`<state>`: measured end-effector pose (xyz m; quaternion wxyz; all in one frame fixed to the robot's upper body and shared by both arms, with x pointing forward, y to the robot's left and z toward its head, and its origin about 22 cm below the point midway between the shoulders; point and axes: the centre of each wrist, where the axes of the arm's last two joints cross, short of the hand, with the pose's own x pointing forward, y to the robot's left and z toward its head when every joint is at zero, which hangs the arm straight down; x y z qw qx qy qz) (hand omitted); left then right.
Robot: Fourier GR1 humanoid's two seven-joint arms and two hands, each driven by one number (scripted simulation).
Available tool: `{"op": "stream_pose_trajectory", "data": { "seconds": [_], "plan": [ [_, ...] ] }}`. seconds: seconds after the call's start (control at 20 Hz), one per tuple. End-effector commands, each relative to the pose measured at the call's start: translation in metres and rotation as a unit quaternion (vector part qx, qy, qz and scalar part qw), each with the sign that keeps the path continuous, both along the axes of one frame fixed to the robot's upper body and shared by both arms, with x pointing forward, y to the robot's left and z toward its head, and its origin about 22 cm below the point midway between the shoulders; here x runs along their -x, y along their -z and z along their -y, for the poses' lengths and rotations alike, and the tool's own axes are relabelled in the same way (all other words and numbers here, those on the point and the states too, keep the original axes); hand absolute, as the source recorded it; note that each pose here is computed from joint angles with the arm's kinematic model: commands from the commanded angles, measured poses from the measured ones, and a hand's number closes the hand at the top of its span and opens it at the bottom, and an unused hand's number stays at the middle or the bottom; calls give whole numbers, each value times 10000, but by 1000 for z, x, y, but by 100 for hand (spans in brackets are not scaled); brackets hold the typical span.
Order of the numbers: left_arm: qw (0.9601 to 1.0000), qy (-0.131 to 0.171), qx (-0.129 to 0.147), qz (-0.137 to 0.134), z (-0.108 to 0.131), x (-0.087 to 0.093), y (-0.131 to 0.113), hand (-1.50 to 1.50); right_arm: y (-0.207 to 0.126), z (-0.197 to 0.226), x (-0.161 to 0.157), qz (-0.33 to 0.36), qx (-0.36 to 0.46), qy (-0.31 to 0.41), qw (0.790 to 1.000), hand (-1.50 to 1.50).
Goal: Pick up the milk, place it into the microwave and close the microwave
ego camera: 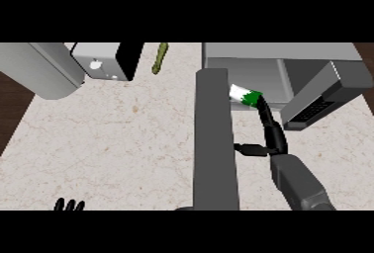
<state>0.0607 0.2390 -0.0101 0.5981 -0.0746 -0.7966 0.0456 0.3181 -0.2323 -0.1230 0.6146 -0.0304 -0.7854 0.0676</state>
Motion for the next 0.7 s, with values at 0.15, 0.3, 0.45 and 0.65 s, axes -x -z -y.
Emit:
{"op": "stream_pose_trajectory", "data": {
  "seconds": [0.15,0.3,0.45,0.65],
  "plan": [
    [9993,209,-75,-292,8,-13,3,-150,28,25,43,84,-245,-210,9994,-150],
    [9991,291,-46,-290,15,-5,22,-150,26,68,57,212,-133,46,9997,-150],
    [9964,817,-125,-196,13,-20,15,-150,40,65,79,221,-159,184,9995,-150],
    [9890,1357,-396,-442,38,-33,20,-150,22,115,83,242,-70,239,9994,150]
  ]
}}
